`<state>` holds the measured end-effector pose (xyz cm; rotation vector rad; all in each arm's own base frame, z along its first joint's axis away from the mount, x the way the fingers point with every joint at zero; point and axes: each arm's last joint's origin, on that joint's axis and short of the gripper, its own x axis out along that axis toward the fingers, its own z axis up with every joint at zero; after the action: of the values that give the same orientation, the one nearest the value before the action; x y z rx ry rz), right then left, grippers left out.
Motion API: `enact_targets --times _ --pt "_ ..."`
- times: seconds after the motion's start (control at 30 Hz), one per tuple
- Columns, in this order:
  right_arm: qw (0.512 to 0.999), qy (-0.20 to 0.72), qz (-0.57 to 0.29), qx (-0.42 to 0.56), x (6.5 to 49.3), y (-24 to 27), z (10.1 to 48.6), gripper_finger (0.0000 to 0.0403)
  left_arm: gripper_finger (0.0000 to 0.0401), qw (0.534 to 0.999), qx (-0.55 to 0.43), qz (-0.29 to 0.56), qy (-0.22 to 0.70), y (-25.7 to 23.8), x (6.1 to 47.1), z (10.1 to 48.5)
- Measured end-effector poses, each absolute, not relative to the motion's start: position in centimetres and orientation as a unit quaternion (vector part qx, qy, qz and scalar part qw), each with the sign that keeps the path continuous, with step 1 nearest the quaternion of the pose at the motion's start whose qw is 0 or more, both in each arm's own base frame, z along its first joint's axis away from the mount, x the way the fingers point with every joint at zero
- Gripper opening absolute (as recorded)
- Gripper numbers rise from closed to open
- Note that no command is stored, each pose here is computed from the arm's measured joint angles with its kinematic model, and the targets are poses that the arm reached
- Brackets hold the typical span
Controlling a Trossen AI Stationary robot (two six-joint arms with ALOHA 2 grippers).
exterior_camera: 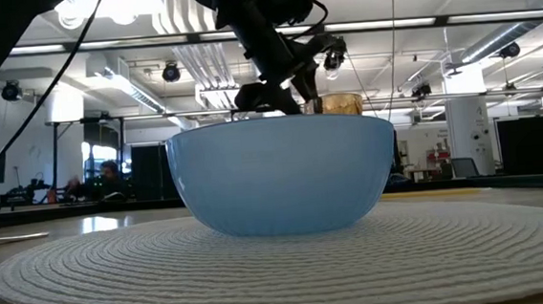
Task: Pick & Place Utensil
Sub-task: Move the yellow glass to the top left of the white mat
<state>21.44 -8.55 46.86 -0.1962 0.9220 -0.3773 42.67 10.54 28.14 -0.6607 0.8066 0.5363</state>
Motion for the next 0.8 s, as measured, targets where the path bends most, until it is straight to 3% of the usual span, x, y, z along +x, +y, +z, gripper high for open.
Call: enact_targets --times 0.37,0.8 --pt "0.874 0.442 -0.18 -0.096 21.4 -8.6 46.9 0.0199 0.0011 0.844 -0.281 0.242 0.388 10.6 42.7 28.2" --pt "0.874 0.442 -0.18 -0.094 21.4 -8.6 46.9 0.0199 0.0003 0.861 -0.248 0.228 0.381 10.4 41.9 29.8"
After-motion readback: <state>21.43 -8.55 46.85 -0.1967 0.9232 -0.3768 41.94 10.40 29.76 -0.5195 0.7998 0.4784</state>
